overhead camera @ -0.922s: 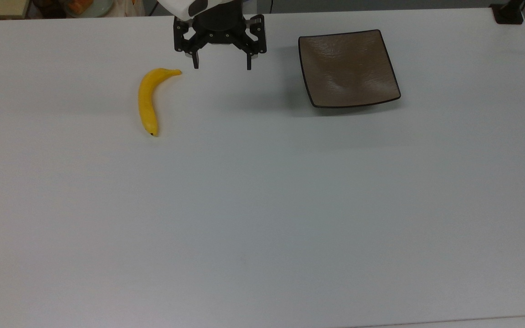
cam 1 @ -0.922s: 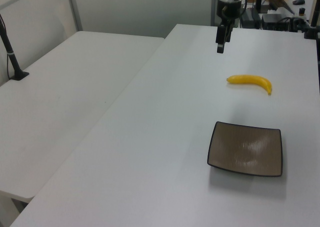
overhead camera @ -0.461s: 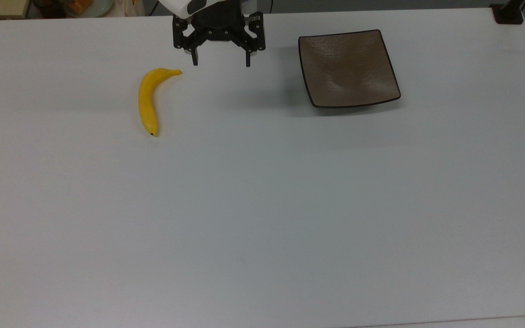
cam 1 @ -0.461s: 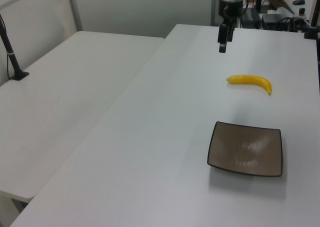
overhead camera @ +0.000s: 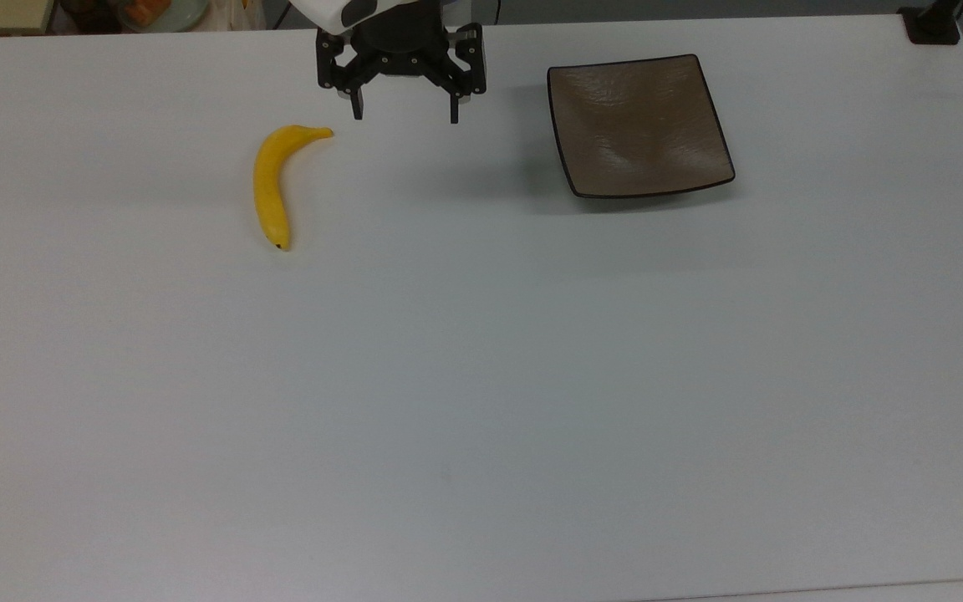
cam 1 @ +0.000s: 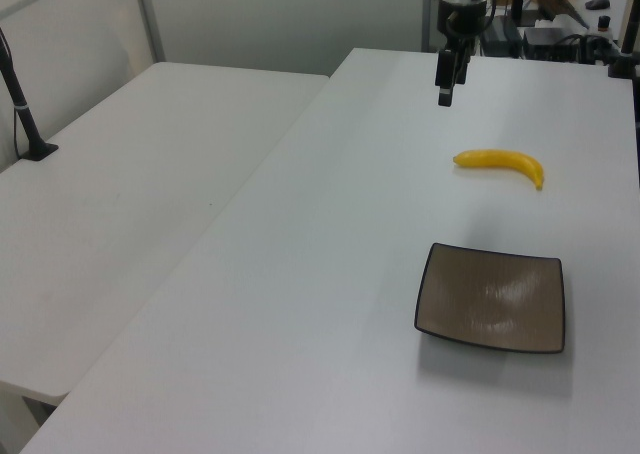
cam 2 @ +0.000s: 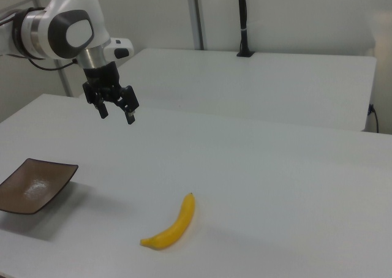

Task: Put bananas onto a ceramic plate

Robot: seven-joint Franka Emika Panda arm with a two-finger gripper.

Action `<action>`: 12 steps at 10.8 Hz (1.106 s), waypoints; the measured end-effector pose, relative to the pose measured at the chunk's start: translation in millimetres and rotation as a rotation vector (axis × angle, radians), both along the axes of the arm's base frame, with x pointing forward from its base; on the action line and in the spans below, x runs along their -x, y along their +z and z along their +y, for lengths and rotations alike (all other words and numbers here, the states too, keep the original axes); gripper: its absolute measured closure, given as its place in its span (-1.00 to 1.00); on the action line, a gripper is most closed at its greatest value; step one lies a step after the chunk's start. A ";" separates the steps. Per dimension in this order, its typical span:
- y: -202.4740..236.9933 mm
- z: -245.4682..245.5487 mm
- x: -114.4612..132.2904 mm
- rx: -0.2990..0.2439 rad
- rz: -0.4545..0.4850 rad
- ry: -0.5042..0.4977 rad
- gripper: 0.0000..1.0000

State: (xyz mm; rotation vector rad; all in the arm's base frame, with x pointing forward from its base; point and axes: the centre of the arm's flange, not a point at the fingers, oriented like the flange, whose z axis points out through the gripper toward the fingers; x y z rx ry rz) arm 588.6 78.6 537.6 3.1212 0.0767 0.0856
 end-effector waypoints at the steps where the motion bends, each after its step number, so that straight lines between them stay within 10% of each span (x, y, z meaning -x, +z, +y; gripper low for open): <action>1: -0.6 0.0 0.1 0.000 0.001 -0.005 -1.00; 12: -35.4 -51.5 4.3 0.057 0.071 -0.036 -1.00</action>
